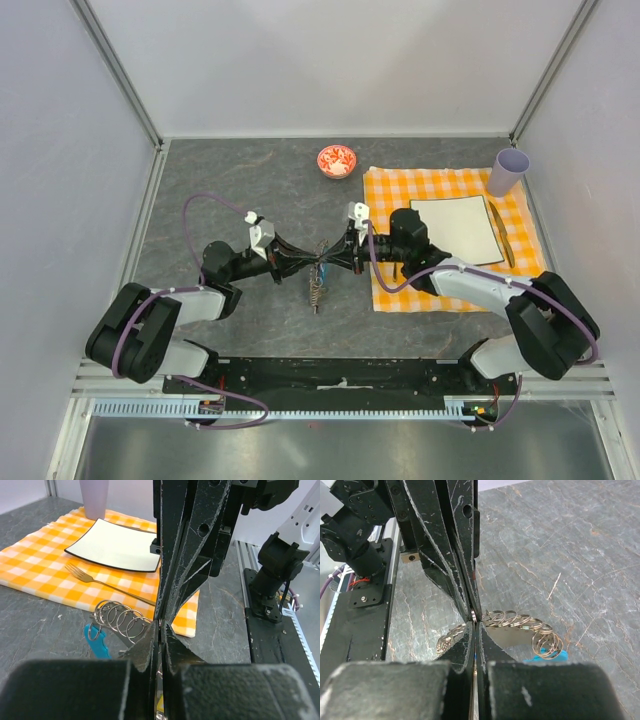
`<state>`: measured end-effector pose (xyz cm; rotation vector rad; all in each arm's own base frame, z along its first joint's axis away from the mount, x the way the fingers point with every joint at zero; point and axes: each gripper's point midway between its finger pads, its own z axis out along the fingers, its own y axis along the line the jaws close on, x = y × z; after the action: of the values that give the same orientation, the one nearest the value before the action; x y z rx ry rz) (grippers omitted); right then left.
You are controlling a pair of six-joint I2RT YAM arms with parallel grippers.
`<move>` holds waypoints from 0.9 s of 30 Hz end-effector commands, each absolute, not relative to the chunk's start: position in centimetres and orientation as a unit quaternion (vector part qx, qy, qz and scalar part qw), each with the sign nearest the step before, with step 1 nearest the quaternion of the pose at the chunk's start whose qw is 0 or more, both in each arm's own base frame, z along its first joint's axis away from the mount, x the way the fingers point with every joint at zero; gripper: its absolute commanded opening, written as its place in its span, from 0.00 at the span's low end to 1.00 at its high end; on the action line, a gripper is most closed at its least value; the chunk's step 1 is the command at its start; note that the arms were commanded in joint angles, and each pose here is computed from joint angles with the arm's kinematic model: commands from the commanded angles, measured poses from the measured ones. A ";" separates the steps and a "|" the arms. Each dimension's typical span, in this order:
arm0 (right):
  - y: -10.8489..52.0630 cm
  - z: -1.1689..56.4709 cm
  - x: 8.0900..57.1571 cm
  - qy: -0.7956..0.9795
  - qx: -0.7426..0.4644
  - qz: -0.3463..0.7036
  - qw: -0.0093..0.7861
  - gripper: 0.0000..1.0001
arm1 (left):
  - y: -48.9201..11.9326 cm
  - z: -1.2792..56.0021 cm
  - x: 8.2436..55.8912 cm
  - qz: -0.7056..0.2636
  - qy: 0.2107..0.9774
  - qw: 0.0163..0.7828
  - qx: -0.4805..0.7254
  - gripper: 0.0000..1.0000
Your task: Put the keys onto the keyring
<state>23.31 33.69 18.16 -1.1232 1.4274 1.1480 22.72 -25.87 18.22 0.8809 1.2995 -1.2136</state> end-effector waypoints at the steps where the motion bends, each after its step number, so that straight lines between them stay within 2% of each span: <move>1: 33.8 22.1 24.6 0.561 -0.487 0.430 0.513 0.00 | -25.4 23.7 21.9 -0.479 0.425 0.646 0.415 0.16; 2: 33.2 21.1 24.4 0.577 -0.500 0.412 0.497 0.00 | -25.3 23.5 22.2 -0.475 0.432 0.645 0.415 0.20; 7: 31.3 23.9 25.5 0.593 -0.514 0.337 0.521 0.00 | -24.7 23.4 23.1 -0.422 0.453 0.660 0.426 0.40; 10: 30.7 24.7 26.0 0.604 -0.532 0.297 0.514 0.00 | -24.2 23.4 23.5 -0.395 0.463 0.668 0.428 0.45; 14: 30.8 24.3 25.8 0.637 -0.565 0.224 0.474 0.00 | -24.2 23.0 23.7 -0.391 0.478 0.660 0.429 0.46; 16: 32.0 26.1 25.3 0.622 -0.589 0.199 0.476 0.00 | -24.2 23.1 23.6 -0.393 0.477 0.660 0.427 0.47; 17: 31.8 25.0 25.3 0.636 -0.598 0.180 0.452 0.00 | -24.2 23.1 23.6 -0.395 0.476 0.660 0.427 0.47; 27: 33.0 24.7 24.7 0.620 -0.638 0.143 0.434 0.00 | -24.5 23.2 22.4 -0.384 0.453 0.655 0.467 0.49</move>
<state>23.80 33.16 23.41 -1.5788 1.5756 0.4443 22.83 -24.22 21.63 0.9746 1.1361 -0.9369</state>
